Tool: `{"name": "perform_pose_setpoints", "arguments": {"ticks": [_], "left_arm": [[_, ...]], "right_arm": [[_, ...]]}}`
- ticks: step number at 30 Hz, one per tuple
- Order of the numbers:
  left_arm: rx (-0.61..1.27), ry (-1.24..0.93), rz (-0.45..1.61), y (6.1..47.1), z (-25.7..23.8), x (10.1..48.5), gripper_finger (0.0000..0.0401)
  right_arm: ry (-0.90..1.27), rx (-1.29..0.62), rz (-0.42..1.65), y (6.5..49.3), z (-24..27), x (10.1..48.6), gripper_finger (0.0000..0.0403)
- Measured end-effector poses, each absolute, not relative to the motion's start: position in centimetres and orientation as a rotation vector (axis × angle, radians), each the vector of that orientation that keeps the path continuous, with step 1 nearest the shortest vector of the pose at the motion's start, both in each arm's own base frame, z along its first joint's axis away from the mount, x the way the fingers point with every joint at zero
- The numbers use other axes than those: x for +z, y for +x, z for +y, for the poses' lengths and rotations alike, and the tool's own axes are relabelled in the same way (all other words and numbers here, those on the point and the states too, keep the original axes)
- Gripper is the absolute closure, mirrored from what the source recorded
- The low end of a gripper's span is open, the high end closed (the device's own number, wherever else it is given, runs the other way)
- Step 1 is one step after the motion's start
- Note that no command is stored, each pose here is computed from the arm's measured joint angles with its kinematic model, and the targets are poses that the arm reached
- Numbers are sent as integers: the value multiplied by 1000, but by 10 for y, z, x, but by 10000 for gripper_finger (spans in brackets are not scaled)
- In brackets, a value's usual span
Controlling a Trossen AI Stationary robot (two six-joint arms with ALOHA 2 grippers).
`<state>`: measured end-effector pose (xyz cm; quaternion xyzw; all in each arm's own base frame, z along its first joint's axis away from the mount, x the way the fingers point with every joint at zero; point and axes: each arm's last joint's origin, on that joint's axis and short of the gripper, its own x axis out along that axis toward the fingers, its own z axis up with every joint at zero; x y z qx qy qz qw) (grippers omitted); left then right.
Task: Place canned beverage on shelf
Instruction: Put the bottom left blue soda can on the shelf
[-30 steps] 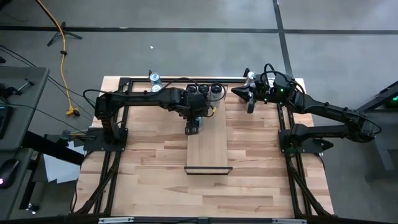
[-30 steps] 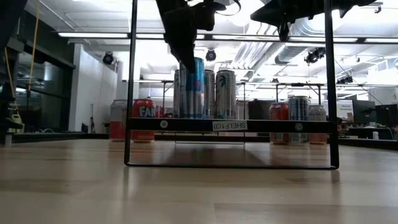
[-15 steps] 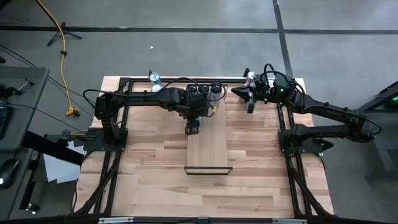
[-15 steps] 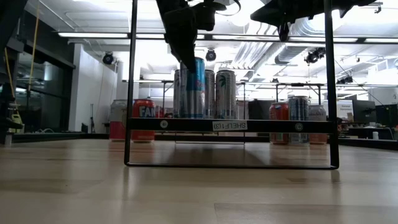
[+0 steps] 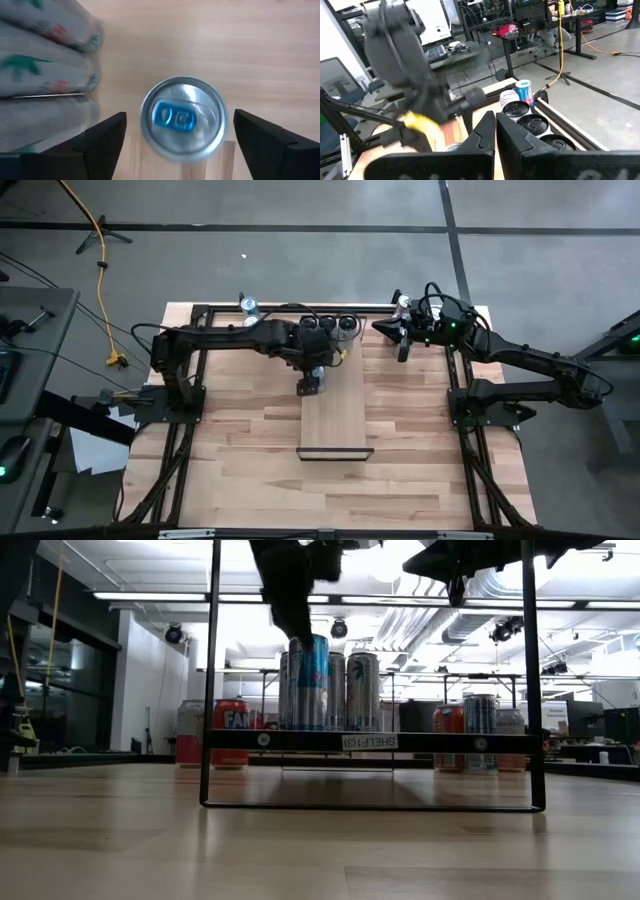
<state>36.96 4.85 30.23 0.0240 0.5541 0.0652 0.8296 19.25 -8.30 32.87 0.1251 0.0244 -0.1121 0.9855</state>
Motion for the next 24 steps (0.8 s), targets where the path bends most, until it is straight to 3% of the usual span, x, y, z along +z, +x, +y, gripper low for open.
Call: {"name": "perform_pose_setpoints", "arguments": {"ticks": [8,12,18,24], "left_arm": [[204,-14,982,317,51,371,75],[240,-56,780,287,46,400,75],[249,-122,436,250,37,402,75],[334,-201,309,217,35,391,75]], "right_arm": [[248,-199,47,193,-82,329,401],[248,-154,38,196,-80,329,378],[269,-13,24,230,-62,330,269],[301,80,145,274,-46,331,138]]}}
